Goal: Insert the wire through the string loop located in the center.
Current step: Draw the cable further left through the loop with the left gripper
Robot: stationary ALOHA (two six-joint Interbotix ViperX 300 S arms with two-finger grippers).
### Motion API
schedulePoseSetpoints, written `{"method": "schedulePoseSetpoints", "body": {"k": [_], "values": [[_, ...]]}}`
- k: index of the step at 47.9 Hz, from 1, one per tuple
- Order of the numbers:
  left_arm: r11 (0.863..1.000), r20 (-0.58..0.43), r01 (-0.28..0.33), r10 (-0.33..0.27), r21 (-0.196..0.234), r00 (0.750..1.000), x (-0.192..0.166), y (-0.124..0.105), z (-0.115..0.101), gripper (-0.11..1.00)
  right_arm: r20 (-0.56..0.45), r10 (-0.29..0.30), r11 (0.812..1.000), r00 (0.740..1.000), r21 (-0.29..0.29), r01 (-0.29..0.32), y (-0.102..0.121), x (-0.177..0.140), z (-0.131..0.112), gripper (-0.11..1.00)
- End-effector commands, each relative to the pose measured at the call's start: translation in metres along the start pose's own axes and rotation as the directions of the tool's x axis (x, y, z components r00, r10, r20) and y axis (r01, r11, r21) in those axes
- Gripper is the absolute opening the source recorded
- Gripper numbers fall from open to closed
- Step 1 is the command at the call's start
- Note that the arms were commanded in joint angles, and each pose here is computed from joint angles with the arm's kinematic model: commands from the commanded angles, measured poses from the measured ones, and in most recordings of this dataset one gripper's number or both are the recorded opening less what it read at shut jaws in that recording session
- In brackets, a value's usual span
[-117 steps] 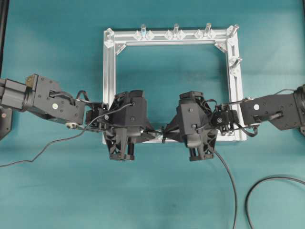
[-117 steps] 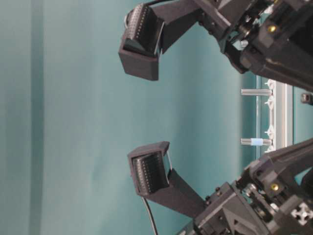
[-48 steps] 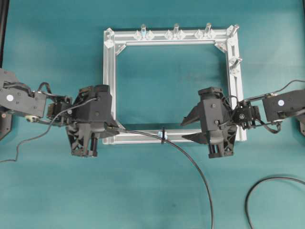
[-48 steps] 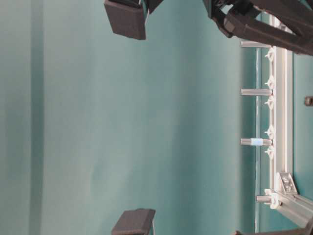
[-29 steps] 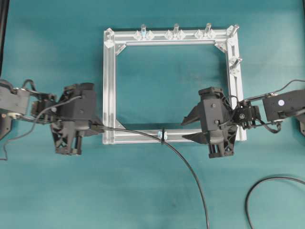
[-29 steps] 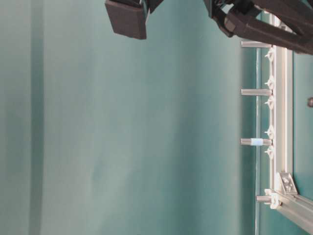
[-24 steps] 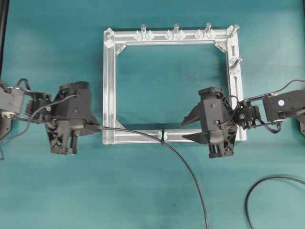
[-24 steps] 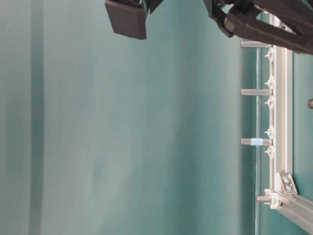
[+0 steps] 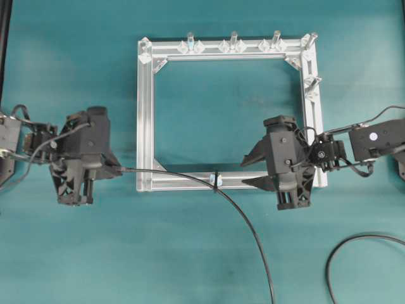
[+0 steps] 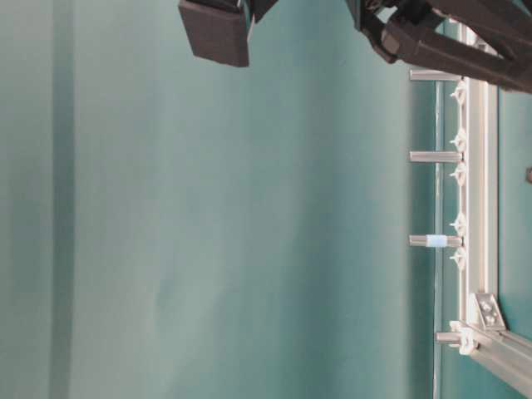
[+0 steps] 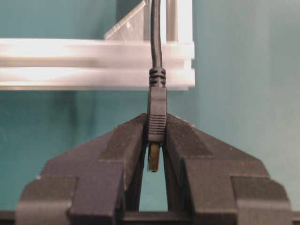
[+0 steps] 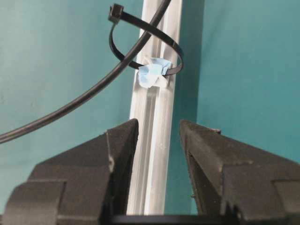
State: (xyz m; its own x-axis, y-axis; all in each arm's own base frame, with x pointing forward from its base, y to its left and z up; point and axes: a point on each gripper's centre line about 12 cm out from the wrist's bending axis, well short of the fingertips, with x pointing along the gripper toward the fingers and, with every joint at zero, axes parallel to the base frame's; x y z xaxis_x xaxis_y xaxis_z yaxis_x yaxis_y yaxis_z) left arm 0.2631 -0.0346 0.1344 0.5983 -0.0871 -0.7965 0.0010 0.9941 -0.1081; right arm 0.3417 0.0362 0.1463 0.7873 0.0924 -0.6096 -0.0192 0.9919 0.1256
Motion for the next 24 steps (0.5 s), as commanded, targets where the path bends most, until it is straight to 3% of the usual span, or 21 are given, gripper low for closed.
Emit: {"method": "schedulePoseSetpoints", "body": {"k": [1,11,24], "values": [[1.0,-0.015,0.011,-0.011,0.009,1.0,0.006,-0.006,-0.001,0.12,0.038,0.007,1.0,0.999,-0.001,-0.007,0.002,-0.005,0.01,0.43],[0.999,-0.027,0.027,-0.026,0.034,0.999,0.016,-0.014,-0.007,0.12,0.041,0.007,1.0,0.999,-0.001,-0.007,0.002,-0.005,0.011,0.43],[0.999,-0.045,0.024,-0.023,0.035,0.999,0.021,-0.014,-0.01,0.12,0.042,0.007,1.0,0.999,-0.001,-0.007,0.002,-0.005,0.011,0.43]]}}
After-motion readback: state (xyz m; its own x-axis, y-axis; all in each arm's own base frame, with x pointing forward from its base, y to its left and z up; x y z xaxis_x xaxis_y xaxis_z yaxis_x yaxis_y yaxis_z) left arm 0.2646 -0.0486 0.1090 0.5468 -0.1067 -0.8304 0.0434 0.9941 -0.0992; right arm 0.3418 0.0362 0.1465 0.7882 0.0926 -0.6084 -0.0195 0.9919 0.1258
